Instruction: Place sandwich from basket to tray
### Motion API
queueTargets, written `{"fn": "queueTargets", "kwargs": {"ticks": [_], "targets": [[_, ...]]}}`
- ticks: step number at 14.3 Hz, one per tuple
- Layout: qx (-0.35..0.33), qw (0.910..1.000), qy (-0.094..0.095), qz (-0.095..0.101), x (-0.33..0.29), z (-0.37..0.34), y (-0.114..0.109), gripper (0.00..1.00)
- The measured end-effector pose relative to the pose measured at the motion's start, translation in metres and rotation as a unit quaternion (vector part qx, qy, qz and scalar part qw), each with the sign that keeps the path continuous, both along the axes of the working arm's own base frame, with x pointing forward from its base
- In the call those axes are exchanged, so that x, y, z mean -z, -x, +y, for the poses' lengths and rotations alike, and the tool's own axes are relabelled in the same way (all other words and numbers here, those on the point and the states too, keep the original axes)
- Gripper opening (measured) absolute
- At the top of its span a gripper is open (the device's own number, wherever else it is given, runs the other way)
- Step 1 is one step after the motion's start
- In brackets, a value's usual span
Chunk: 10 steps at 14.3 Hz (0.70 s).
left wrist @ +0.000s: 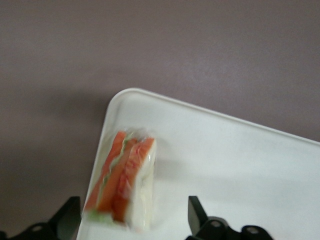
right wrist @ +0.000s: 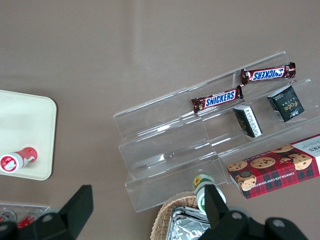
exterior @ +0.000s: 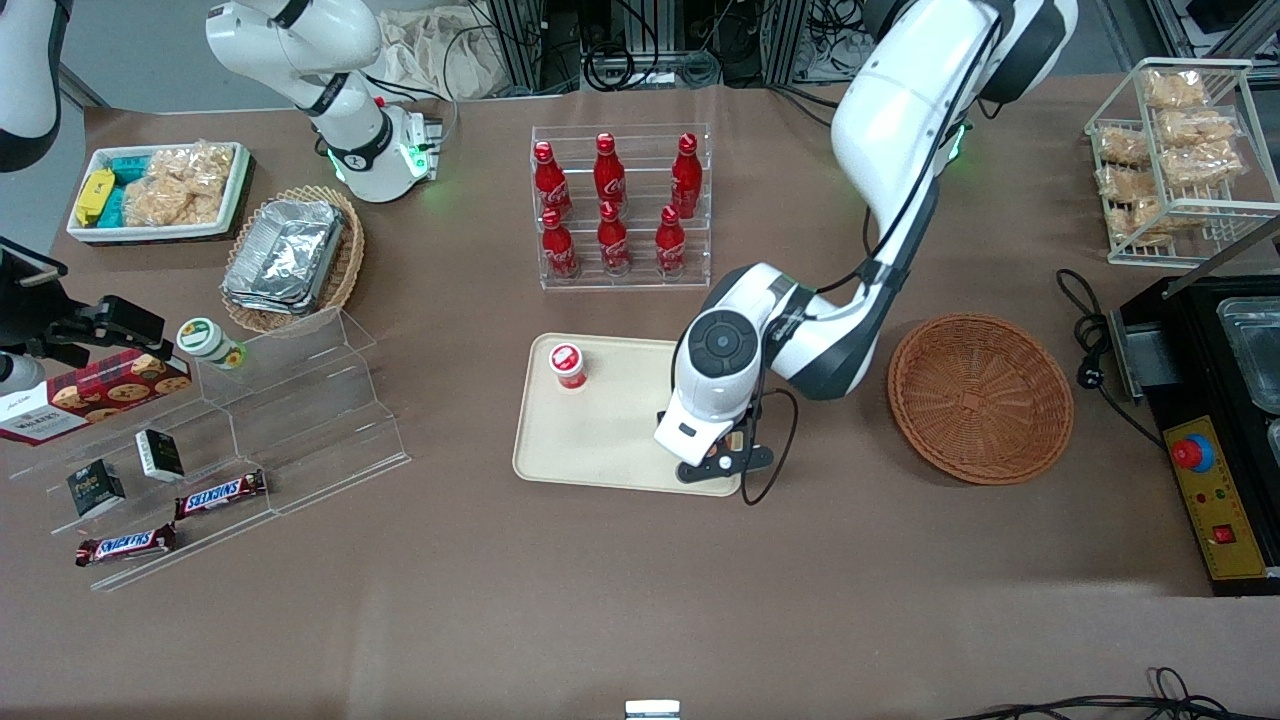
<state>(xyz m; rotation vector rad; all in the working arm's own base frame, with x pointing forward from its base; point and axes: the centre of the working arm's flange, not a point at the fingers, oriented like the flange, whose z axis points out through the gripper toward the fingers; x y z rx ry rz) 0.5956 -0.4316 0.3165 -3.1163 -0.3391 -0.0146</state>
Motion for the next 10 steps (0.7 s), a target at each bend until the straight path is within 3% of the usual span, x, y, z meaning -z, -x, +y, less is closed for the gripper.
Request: {"fn": "queueTargets", "kwargs": {"ticks": [3, 6, 10], "targets": [[-0.038, 0.9990, -0.022, 0.007, -0.096, 0.046, -0.001, 1.00], [-0.088, 0.9958, -0.025, -0.005, -0.179, 0.119, -0.005, 1.00], [-0.122, 0.9920, -0.026, -0.018, -0.229, 0.215, 0.000, 1.00]]}}
